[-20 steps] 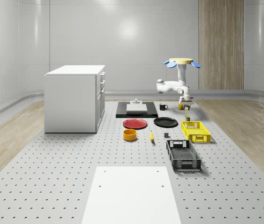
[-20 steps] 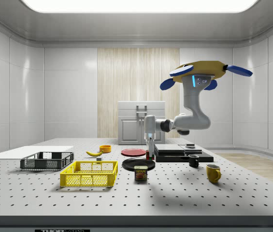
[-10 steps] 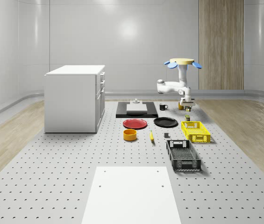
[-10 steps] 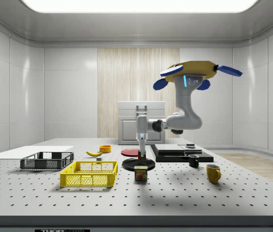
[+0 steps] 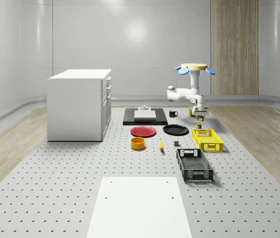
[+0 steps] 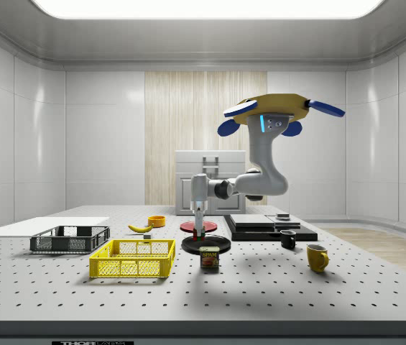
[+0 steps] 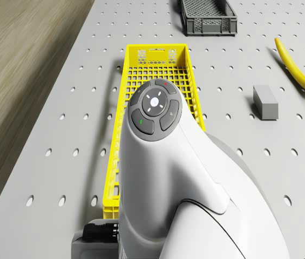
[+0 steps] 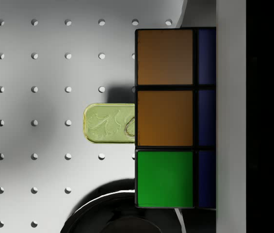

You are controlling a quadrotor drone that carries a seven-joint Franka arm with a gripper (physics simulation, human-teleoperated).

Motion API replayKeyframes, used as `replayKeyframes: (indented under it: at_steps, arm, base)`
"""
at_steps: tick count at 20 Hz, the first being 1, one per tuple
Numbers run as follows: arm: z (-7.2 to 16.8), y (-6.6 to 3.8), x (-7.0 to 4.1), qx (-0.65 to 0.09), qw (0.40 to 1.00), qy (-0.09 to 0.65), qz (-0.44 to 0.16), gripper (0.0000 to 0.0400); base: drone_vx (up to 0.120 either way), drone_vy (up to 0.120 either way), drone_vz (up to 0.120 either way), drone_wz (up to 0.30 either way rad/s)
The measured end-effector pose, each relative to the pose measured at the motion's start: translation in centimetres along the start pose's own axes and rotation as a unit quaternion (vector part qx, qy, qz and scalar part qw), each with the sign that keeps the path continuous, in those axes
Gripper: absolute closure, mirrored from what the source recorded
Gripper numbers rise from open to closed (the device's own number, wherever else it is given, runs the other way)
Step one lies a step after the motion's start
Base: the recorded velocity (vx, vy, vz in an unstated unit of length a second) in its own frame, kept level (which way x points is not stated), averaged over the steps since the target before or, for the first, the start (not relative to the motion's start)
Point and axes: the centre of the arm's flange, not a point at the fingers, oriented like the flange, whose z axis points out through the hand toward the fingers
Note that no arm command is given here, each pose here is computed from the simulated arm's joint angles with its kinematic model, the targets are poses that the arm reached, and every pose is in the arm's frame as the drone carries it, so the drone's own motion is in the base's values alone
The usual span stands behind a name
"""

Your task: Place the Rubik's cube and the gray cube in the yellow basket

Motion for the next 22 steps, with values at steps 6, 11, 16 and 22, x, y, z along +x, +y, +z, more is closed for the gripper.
replayKeyframes:
  at_steps: [6,11,16,22]
  arm:
    - [0.00,0.00,0.00,0.000,1.000,0.000,0.000,0.0075]
    - [0.00,0.00,0.00,0.000,1.000,0.000,0.000,0.0075]
    - [0.00,0.00,0.00,0.000,1.000,0.000,0.000,0.0075]
    - [0.00,0.00,0.00,0.000,1.000,0.000,0.000,0.0075]
  base:
    - [0.120,0.000,-0.027,0.000]
    - [0.120,0.000,0.000,0.000]
    - [0.120,0.000,0.000,0.000]
    - [0.120,0.000,0.000,0.000]
